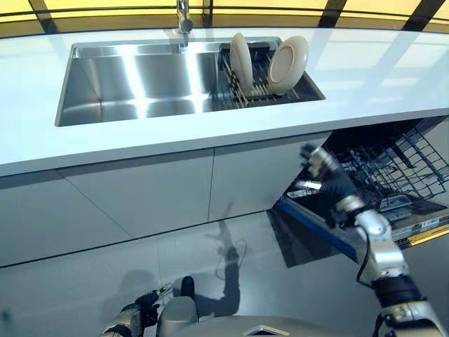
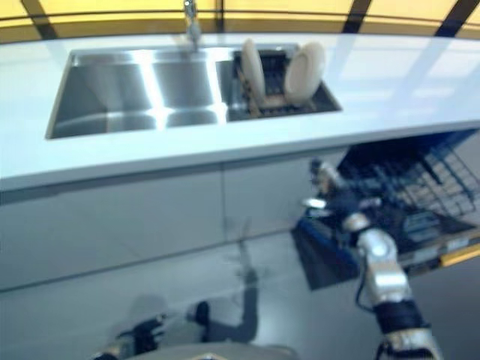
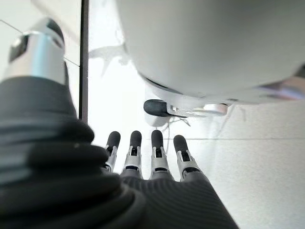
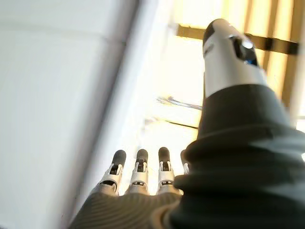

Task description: Take plates into dishwasher

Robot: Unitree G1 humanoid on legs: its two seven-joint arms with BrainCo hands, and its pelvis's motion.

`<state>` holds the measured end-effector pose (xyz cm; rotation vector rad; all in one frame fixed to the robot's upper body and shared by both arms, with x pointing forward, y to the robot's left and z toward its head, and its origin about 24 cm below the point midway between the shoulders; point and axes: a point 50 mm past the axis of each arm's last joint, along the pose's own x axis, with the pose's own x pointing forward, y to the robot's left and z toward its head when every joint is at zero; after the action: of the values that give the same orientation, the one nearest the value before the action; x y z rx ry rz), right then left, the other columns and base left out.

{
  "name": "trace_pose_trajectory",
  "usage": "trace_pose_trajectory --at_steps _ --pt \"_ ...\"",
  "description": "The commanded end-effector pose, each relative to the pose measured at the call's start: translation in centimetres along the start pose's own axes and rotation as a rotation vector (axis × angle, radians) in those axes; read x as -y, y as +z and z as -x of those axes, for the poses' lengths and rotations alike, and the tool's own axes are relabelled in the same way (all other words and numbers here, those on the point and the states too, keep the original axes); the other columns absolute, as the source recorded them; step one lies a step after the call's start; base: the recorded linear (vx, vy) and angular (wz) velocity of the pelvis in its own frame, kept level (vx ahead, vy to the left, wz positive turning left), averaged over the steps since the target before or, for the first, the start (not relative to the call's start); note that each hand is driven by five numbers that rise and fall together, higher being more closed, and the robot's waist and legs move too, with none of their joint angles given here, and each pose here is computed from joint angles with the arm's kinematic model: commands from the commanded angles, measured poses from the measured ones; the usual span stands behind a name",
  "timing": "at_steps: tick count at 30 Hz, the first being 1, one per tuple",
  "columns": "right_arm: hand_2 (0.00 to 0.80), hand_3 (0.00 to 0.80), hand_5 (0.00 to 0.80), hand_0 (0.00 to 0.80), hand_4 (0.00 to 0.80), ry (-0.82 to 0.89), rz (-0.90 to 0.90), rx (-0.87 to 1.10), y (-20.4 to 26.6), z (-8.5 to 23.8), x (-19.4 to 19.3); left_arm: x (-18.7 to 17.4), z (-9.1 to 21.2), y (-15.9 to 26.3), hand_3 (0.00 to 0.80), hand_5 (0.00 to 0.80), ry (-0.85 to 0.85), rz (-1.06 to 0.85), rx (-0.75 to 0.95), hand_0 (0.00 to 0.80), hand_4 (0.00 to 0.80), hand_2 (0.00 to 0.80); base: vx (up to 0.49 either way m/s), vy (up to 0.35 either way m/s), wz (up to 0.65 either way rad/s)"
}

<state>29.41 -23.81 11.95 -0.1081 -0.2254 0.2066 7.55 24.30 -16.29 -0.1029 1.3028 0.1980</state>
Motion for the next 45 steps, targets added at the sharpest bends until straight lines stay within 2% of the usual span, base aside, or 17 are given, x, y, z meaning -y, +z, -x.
trace_pose_trajectory --at_steps 1,8,15,19,27,39,45 --pt "0.000 0.000 0.000 0.000 0.000 -0.135 -0.007 0.244 6.4 -2.6 2.3 0.5 0.0 -1.7 0.000 0.000 -0.007 -0.065 -0.070 0.000 0.000 0.000 0.131 0.068 0.04" --pt "0.000 0.000 0.000 0.000 0.000 -0.335 0.020 0.290 12.1 -5.3 7.1 -0.6 0.1 -0.5 0.000 0.000 0.004 -0.203 -0.105 0.000 0.000 0.000 0.165 0.155 0.16" --pt "0.000 0.000 0.000 0.000 0.000 -0.427 0.067 0.230 15.9 -6.2 11.6 -0.9 0.1 0.1 0.000 0.000 0.014 -0.236 -0.118 0.000 0.000 0.000 0.357 -0.057 0.57" --pt "0.000 0.000 0.000 0.000 0.000 -0.433 0.057 0.243 17.0 -6.7 11.6 -0.9 0.1 0.7 0.000 0.000 0.019 -0.190 -0.107 0.000 0.000 0.000 0.264 -0.159 0.46" --pt "0.000 0.000 0.000 0.000 0.000 -0.451 0.022 0.200 15.2 -8.1 10.3 -1.3 0.3 -0.9 0.000 0.000 0.027 -0.153 -0.159 0.000 0.000 0.000 0.107 -0.089 0.19" --pt "0.000 0.000 0.000 0.000 0.000 -0.491 0.026 0.162 13.5 -7.3 10.4 -1.8 0.4 -1.1 0.000 0.000 0.037 -0.206 -0.148 0.000 0.000 0.000 0.056 -0.034 -0.08" --pt "0.000 0.000 0.000 0.000 0.000 -0.417 0.007 0.177 13.0 -8.1 8.7 -2.9 0.7 -1.9 0.000 0.000 0.076 -0.157 -0.147 0.000 0.000 0.000 -0.008 -0.114 -0.36"
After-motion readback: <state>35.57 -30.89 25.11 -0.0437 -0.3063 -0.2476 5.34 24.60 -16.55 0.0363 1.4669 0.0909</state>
